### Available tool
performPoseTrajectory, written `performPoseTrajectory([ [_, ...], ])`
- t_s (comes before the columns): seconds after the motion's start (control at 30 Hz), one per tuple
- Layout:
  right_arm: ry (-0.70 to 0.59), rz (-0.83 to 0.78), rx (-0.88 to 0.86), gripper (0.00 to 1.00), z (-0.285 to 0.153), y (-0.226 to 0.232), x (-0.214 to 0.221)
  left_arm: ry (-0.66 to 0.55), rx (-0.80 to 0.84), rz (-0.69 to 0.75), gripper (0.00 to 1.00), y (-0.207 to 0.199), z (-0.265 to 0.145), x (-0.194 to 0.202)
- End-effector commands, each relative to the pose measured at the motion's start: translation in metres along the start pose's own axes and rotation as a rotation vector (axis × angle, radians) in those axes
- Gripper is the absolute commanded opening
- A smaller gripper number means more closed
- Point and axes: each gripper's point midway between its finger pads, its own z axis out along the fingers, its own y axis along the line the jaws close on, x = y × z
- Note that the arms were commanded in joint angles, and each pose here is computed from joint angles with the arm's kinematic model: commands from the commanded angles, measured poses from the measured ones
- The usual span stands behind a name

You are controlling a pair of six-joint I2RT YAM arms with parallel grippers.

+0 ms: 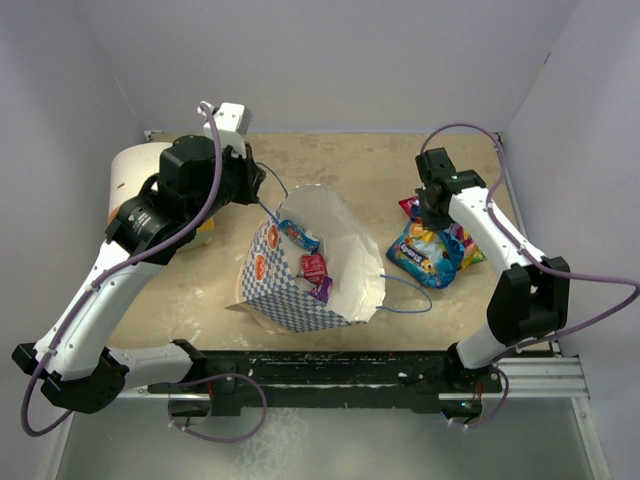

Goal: Take the snacks out of the paper bag
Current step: Place the snack at the center of the board, then adjust the paper bag at the center of the board.

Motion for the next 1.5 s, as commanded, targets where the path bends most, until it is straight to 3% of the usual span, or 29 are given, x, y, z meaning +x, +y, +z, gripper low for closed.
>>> performPoseTrajectory([
  [0.0,-0.121,0.028,-0.073,0.17,-0.015,0.008,-0.032,-0.061,-0.009,-0.039,0.0,0.002,-0.013,-0.018],
  [0.27,-0.14,0.035,-0.066,0.51,-0.032,-0.001,-0.026,-0.051,-0.004,-0.017,0.0,0.001,-0.015,-0.018],
  [0.43,-0.226,0.04,-0.256,0.67,-0.061,0.025,-0.043,-0.09,-0.009,0.012,0.0,0.003,-0.02,-0.032],
  [0.6,-0.173,0.095,-0.576,0.68,-0.074,0.085,-0.027,-0.128,-0.013,0.089,0.0,0.004,-0.017,-0.05],
  [0.83,-0.021,0.043,-0.605,0.66,-0.063,0.136,0.02,-0.219,0.017,0.278,0.0,-0.002,-0.014,-0.094],
  [1.07,0.061,0.07,-0.786,0.64,-0.102,0.214,0.048,-0.303,0.185,0.506,0.0,-0.036,-0.004,-0.12],
  [1.17,0.062,0.119,-0.819,0.64,-0.107,0.223,0.057,-0.269,0.361,0.48,0.0,-0.065,-0.001,-0.103],
  [1.3,0.061,0.131,-0.77,0.64,-0.1,0.207,0.075,-0.117,0.581,0.32,0.0,-0.094,-0.004,-0.045],
  [1.47,-0.033,0.064,-0.698,0.65,-0.11,0.174,0.079,0.02,0.686,0.131,0.0,-0.098,-0.026,0.02],
])
